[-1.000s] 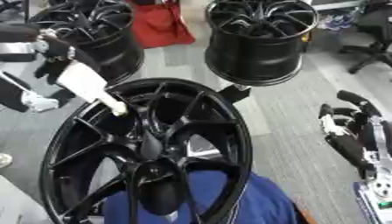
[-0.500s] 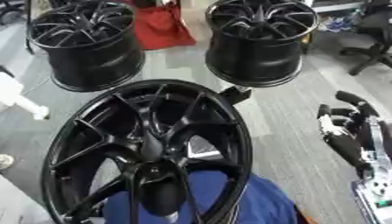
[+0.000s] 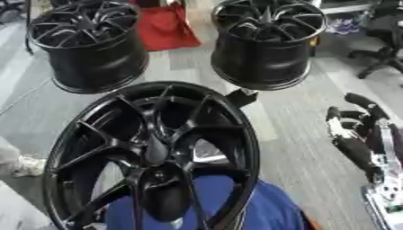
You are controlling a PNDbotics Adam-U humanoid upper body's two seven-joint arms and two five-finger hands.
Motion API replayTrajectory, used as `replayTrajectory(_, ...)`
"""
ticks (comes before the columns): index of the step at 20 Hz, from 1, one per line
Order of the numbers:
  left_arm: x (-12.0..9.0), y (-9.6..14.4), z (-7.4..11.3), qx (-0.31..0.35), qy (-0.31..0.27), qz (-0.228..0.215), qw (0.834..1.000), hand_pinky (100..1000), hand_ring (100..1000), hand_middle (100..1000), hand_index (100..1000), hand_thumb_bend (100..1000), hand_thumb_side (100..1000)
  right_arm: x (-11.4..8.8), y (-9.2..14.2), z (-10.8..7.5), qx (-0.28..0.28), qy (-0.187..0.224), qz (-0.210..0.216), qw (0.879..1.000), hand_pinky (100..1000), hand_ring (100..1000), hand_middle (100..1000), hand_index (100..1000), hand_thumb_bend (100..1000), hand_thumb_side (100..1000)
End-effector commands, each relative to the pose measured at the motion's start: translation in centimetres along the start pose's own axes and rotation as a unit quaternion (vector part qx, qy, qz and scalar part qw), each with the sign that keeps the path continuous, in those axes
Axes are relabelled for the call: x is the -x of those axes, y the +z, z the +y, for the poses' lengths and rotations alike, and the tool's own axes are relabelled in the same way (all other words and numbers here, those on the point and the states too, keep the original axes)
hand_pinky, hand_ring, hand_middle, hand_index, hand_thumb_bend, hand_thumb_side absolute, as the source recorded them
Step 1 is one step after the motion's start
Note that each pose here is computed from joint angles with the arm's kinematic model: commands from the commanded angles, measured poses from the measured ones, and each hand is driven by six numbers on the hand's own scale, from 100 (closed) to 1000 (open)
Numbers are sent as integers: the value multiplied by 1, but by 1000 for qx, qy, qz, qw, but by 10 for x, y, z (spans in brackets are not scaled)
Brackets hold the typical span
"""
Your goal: Pull the pin out of the wheel hub.
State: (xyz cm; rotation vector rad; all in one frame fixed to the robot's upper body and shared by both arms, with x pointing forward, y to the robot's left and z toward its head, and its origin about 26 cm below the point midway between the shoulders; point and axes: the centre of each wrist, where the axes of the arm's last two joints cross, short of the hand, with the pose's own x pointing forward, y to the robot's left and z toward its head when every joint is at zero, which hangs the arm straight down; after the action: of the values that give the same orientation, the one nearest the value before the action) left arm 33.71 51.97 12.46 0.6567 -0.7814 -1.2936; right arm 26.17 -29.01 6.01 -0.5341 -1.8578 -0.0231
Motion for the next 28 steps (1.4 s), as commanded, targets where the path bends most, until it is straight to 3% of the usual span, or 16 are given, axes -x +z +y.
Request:
replayTrajectory(1,18,5,-3,-18,-9,52,998,717,728,753,882,354,219,-4,-4,-3,6,3,-10,1000,586,682,801,810,229,270)
replayTrajectory(2,22,5,-8,-19,-7,62,998,730,748,774,895,394,275,-4,-4,-3,7,4,-10,1000,586,682,801,810,229,270)
replayTrajectory(3,25,5,-12,-21,-6,69,997,762,788,817,924,502,415,-4,-4,-3,8,4,-10,1000,586,682,801,810,229,270)
replayTrajectory(4,28,5,-15,-24,-5,75,997,777,808,839,938,567,496,-4,-4,-3,8,4,-10,1000,586,682,801,810,228,270)
replayTrajectory(6,32,6,-19,-31,-3,82,996,790,825,856,947,605,550,-4,-4,-3,8,4,-10,1000,586,682,801,810,228,270)
replayTrajectory(8,34,7,-20,-47,2,84,995,783,816,847,942,575,553,-4,-4,-3,7,4,-10,1000,586,682,801,810,228,270)
replayTrajectory(11,29,3,-23,-88,32,61,994,760,783,814,916,449,536,-4,-4,-3,8,5,-10,1000,586,682,801,810,228,270)
replayTrajectory(13,15,-2,-24,-136,72,14,988,740,760,793,897,373,533,-4,-4,-3,9,4,-10,1000,586,682,800,810,229,270)
replayTrajectory(15,-7,-7,-21,-199,119,-47,972,723,738,767,875,284,518,-5,-4,-2,10,3,-10,1000,586,682,800,810,228,270)
replayTrajectory(19,-63,3,-21,-340,219,-172,898,693,698,732,849,120,549,-7,-6,1,10,-4,-13,1000,586,682,800,810,228,269)
replayTrajectory(21,-94,13,-27,-386,271,-219,854,678,684,719,841,100,556,-8,-7,1,11,-6,-15,1000,586,682,800,810,228,270)
replayTrajectory(24,-137,24,-41,-412,348,-275,796,666,671,704,831,100,576,-9,-8,2,12,-9,-16,1000,586,682,800,810,228,270)
replayTrajectory(28,-177,28,-60,-405,445,-311,736,653,656,687,817,100,602,-9,-7,4,12,-13,-15,1000,586,682,799,810,228,269)
